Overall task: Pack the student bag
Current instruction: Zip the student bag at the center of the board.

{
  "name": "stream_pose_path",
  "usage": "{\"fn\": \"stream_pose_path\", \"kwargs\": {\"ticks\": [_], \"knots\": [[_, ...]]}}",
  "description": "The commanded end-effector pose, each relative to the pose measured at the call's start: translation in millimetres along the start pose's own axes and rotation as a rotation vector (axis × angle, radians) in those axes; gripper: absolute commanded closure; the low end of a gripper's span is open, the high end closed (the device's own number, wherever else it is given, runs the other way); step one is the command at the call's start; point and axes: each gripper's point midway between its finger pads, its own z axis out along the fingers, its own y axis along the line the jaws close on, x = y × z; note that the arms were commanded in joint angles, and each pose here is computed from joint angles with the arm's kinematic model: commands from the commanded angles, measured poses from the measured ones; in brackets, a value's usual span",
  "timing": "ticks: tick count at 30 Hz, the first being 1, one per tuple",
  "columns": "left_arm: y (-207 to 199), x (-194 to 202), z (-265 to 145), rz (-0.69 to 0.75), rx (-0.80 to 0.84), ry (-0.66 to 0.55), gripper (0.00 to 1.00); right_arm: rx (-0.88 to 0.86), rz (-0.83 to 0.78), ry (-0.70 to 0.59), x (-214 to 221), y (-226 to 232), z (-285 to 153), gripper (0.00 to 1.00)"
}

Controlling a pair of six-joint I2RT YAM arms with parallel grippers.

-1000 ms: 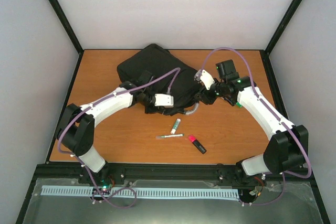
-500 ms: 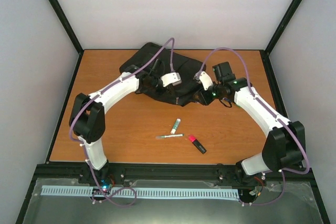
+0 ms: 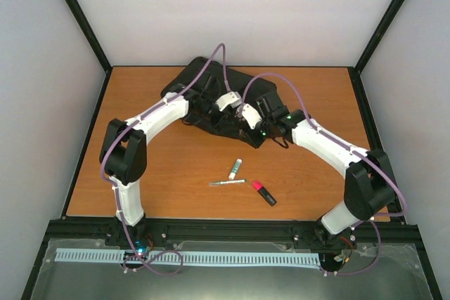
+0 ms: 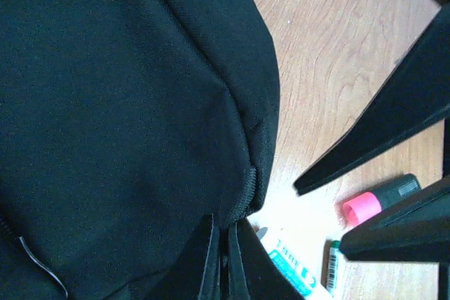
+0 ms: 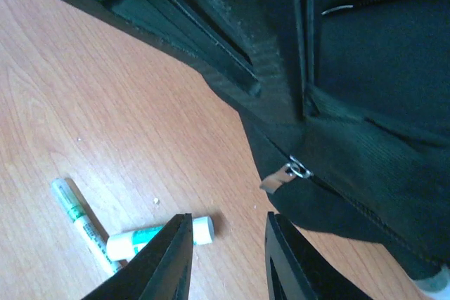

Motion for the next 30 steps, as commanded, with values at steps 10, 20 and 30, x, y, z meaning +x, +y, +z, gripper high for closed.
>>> {"fn": "stream_pose_path", "kwargs": {"ticks": [10, 20, 30], "knots": [[-7, -29, -10, -0.074, 0.077, -0.098, 0.99, 0.173, 0.063, -0.001, 0, -22, 25, 0.61], [-14, -33, -12, -0.095, 0.117, -0.117, 0.99, 0.184, 0.111, -0.003, 1, -27, 39, 0.6], [-17, -30, -12, -0.096, 0.125, -0.108, 0.99, 0.232, 0.099, 0.01, 8, -40, 56, 0.66]]}}
